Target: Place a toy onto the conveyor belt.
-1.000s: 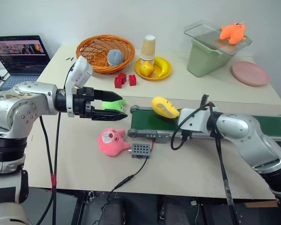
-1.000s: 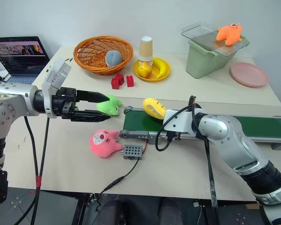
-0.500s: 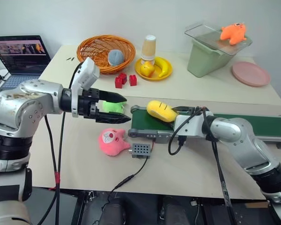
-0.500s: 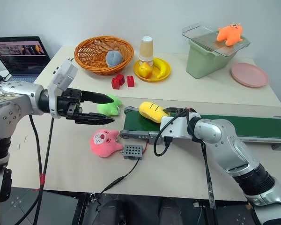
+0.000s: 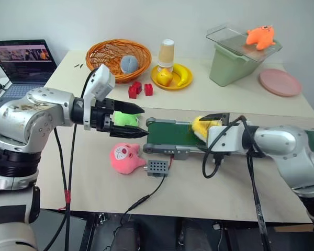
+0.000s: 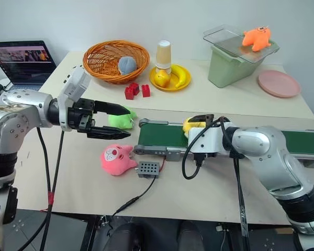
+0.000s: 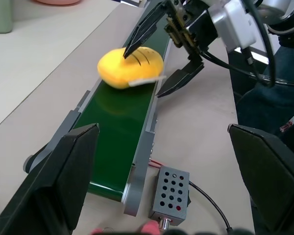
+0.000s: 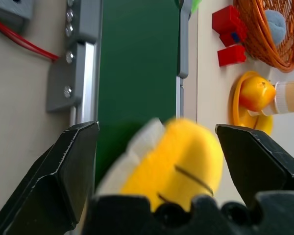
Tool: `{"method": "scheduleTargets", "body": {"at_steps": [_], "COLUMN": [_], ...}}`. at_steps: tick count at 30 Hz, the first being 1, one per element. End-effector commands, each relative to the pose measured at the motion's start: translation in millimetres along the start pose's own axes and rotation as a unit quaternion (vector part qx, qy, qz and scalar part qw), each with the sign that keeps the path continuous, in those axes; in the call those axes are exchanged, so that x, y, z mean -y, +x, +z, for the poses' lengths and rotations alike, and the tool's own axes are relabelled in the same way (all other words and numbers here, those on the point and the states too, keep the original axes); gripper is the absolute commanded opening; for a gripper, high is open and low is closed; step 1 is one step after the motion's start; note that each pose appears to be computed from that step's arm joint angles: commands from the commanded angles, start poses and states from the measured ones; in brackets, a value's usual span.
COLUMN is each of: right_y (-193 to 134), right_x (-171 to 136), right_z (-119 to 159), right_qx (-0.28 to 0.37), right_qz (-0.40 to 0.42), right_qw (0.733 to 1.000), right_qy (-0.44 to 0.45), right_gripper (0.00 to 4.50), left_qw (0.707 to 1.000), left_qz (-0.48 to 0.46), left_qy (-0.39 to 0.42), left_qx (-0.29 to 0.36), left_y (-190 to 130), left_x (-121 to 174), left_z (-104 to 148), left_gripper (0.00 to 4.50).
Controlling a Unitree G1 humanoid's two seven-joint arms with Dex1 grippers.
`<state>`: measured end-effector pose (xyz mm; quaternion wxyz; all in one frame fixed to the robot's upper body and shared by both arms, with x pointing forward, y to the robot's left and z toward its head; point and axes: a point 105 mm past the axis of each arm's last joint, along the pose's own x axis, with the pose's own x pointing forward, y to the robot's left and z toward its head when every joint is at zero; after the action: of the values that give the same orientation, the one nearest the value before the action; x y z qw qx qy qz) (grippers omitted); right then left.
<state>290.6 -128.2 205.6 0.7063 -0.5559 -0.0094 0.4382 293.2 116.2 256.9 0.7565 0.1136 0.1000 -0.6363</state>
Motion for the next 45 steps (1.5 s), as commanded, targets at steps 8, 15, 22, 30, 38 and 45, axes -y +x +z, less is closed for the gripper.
{"method": "scheduleTargets", "body": {"at_steps": [8, 15, 22, 30, 38, 45], "right_y": [-29, -56, -61, -54, -59, -59], "right_x": [26, 55, 56, 52, 46, 43], "right_z": [48, 48, 24, 12, 1, -4], "right_qx": [0.102, 0.185, 0.169, 0.143, 0.114, 0.105], "right_qz": [0.008, -0.002, -0.010, -0.027, -0.035, -0.041], "right_qw": [0.984, 0.917, 0.882, 0.879, 0.879, 0.877], "right_qy": [0.143, 0.355, 0.441, 0.453, 0.462, 0.466], "right_gripper": [4.47, 4.47, 4.47, 4.47, 4.47, 4.47], "left_qw": [1.000, 0.996, 0.985, 0.961, 0.985, 0.990], "left_qz": [-0.005, 0.039, 0.172, 0.277, 0.167, 0.107], "left_qy": [0.028, 0.078, 0.017, -0.020, -0.025, 0.000], "left_qx": [0.009, 0.020, 0.020, -0.007, -0.030, -0.091], "left_y": [-4, -22, -54, -75, -58, -47], "left_x": [4, -3, -39, -71, -35, -15], "left_z": [13, 11, -24, -60, -69, -89], "left_gripper": [4.50, 4.50, 4.50, 4.50, 4.50, 4.50]}}
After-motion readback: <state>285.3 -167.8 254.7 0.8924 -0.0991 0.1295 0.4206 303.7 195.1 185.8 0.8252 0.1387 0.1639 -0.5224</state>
